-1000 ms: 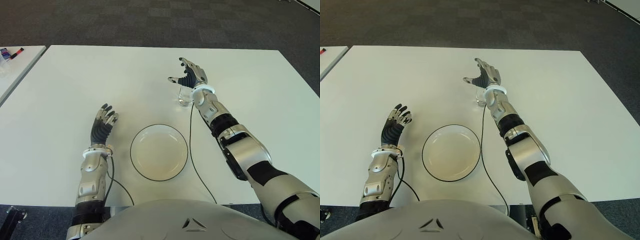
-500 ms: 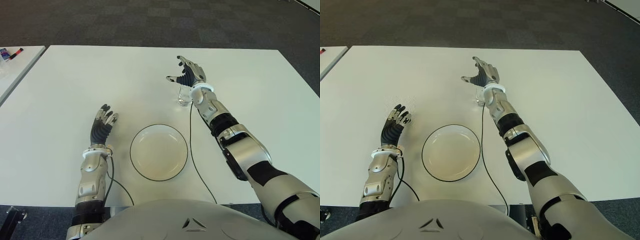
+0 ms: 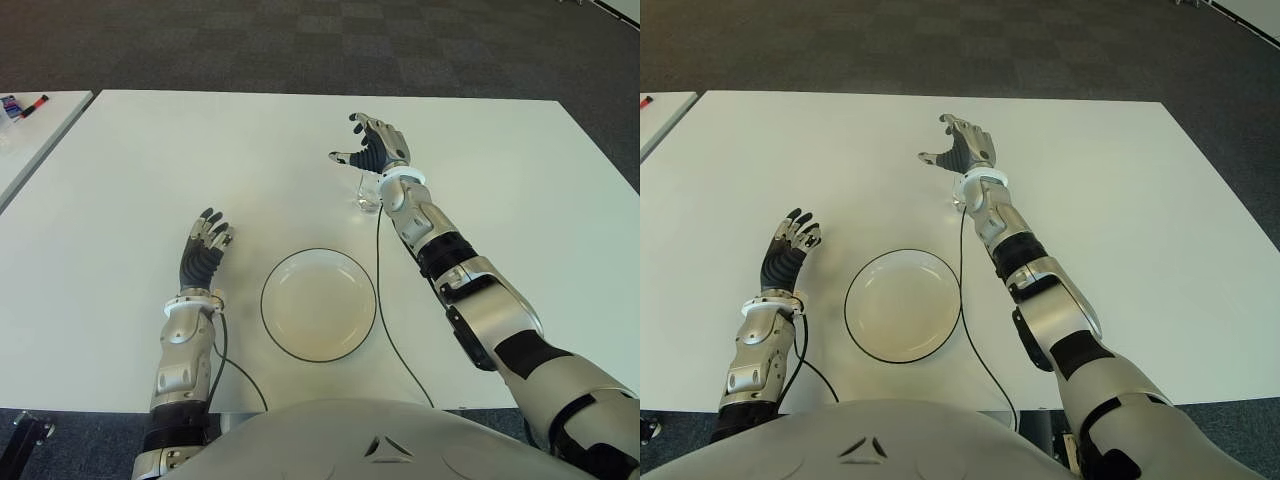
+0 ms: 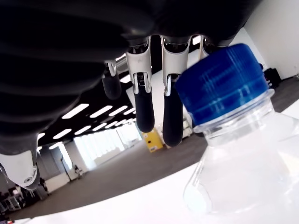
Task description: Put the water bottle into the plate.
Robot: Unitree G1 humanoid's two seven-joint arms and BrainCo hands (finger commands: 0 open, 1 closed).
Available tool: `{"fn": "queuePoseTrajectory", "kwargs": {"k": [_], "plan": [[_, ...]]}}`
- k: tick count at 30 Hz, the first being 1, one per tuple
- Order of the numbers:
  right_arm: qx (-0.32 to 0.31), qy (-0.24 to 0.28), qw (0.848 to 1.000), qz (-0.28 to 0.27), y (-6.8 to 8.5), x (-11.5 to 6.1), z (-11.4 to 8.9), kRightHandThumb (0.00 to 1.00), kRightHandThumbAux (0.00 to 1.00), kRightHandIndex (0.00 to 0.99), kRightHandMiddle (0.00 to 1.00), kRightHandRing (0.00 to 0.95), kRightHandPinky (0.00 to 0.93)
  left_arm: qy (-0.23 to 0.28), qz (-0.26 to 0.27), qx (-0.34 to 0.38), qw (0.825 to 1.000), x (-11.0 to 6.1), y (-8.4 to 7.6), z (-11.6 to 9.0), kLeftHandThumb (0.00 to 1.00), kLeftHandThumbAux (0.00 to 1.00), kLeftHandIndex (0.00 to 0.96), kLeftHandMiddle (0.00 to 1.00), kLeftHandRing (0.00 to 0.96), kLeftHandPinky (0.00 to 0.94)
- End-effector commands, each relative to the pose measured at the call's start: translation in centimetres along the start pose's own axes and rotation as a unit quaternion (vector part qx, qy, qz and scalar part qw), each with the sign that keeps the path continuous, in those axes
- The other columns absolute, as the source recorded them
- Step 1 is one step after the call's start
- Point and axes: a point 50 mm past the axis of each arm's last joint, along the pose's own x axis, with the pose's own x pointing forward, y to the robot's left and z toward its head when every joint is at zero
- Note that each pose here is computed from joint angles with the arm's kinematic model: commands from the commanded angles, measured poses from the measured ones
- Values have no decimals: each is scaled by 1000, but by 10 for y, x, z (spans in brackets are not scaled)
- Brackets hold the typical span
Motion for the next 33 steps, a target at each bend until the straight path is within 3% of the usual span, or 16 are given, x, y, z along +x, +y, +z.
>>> {"fn": "queuePoseTrajectory", "kwargs": {"k": [1,15,33], "plan": [[-3,12,1000,0,3,-4,-3,258,530,225,361,427,472,4,8,-4,1000,-1,0,-3,453,645,94,126,155,223],[12,11,1000,-16,0,-7,1,278,569,321,467,490,505,11,8,-1,1000,0,0,-4,430,642,80,116,142,202],[38,25,999,-21,-3,-9,6,299,604,353,497,503,521,8,11,3,1000,-1,0,-2,411,643,71,95,113,176]]}}
